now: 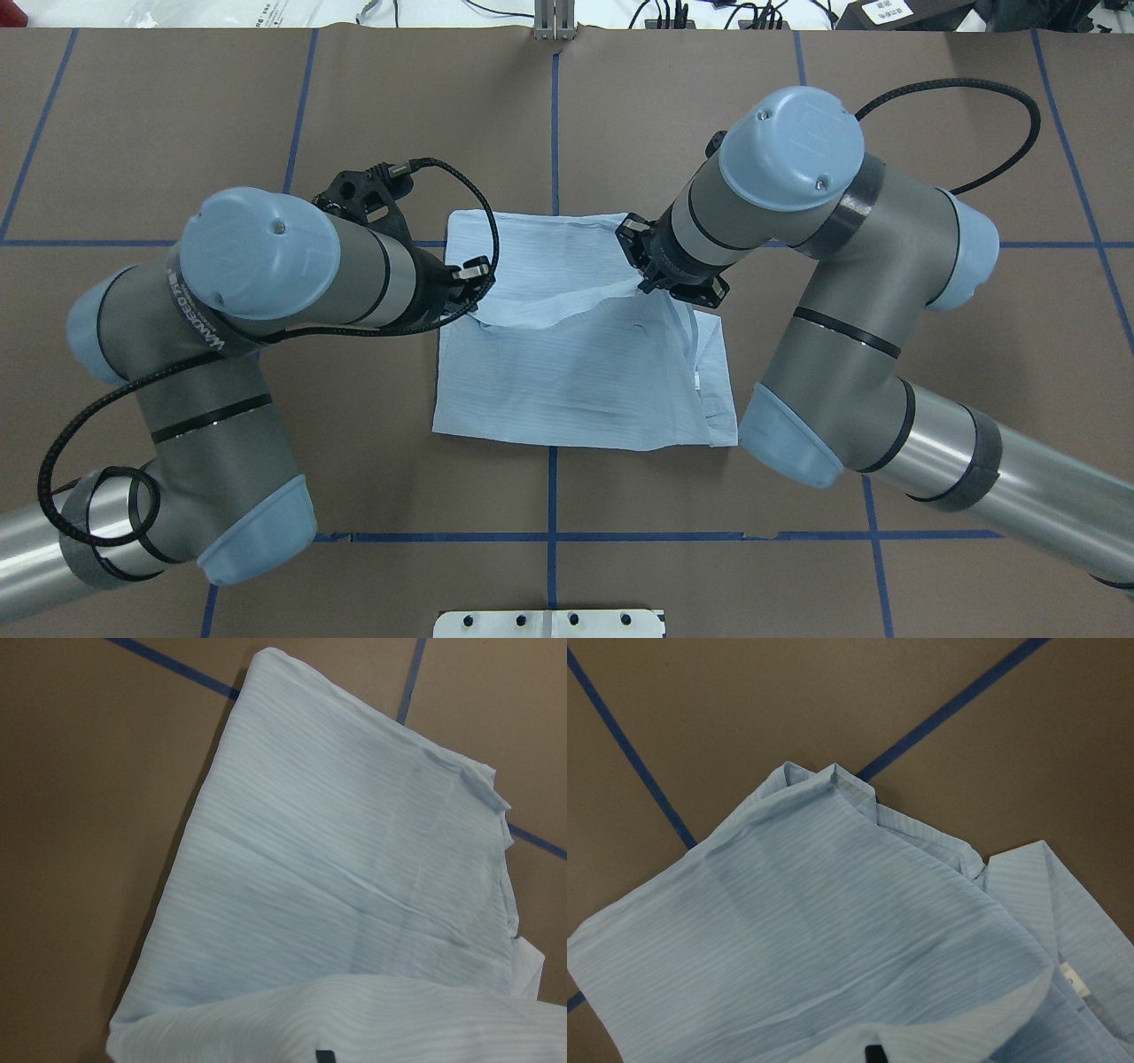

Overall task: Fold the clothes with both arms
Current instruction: 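Lay the folded edge down at the far side and open both grippers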

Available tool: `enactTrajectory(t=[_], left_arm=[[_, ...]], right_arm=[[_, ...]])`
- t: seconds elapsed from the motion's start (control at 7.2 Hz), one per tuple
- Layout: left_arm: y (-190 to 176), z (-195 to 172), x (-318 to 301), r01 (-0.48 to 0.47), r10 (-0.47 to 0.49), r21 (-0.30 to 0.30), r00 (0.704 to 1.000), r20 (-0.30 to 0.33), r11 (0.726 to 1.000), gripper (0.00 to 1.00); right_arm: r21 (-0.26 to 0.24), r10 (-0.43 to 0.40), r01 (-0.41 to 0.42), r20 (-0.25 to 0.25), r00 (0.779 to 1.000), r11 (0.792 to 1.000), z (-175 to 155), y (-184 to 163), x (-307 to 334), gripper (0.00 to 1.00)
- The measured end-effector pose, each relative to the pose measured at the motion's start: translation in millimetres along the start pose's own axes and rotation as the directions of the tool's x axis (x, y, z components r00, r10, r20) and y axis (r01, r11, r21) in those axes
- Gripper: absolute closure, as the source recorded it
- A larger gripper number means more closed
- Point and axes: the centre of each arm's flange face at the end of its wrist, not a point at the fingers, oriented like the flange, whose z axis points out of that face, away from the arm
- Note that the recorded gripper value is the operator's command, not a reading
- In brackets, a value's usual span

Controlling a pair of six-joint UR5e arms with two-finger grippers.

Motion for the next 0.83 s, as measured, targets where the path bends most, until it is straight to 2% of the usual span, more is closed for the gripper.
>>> enactTrajectory(t=[0.42, 0.83], left_arm=[[-62, 17, -7, 0.001, 0.001, 0.050, 1.000, -0.025, 0.999, 1.00], [-89, 55, 1, -0.005, 0.008, 0.067, 0.999, -0.051, 0.998, 1.00]], right_arm=[[0.043, -0.014, 0.015, -0.022, 1.000, 0.999, 11, -36, -27, 1.00], [0.054, -0.020, 0.021, -0.020, 1.000, 0.998, 37, -54, -53, 1.00]])
